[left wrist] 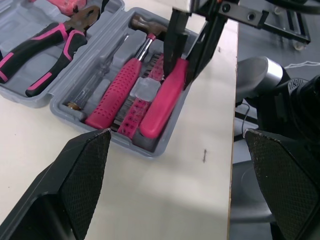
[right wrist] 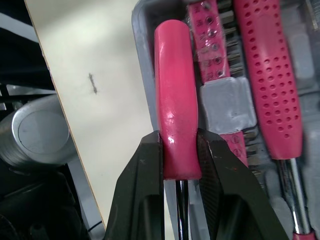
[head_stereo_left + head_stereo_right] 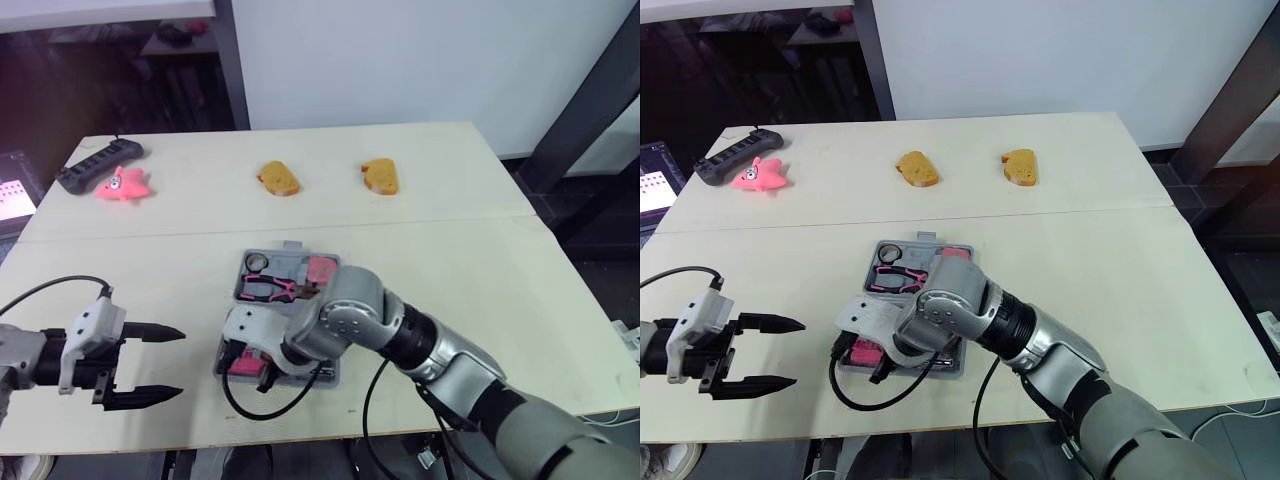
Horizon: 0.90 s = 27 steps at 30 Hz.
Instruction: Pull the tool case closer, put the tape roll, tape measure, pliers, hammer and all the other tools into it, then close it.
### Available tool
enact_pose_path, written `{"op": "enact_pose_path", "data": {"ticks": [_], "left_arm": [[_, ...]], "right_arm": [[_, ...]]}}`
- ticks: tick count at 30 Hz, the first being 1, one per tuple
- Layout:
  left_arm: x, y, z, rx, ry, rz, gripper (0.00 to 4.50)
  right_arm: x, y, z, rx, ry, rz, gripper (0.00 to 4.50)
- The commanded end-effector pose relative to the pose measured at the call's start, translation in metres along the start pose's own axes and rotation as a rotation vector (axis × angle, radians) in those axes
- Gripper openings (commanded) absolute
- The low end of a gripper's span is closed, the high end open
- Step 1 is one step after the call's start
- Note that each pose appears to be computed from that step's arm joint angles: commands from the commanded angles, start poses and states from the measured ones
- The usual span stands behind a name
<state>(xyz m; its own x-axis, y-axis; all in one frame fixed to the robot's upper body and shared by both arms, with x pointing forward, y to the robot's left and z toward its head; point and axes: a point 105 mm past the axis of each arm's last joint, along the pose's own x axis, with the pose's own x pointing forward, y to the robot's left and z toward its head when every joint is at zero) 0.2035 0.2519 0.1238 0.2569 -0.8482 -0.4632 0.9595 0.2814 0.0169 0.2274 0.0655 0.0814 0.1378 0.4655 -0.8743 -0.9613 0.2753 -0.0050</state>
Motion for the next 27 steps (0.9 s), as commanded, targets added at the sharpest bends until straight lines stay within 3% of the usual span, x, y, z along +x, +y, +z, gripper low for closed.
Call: {"op": "enact_pose_path", "data": {"ticks": [1,27], "left_arm": [[0.002,-0.002,0.007,0.024,-0.012,-0.008,4.50],[0.002,-0.005,0.006,0.016,-0.012,0.005,4.50]], "right_arm": [[-0.002,0.005,0.010,-0.035,-0.012,-0.002,0.40],[0.014,0.008,0.019,-0.019,-0.007,-0.019,0.40]]}}
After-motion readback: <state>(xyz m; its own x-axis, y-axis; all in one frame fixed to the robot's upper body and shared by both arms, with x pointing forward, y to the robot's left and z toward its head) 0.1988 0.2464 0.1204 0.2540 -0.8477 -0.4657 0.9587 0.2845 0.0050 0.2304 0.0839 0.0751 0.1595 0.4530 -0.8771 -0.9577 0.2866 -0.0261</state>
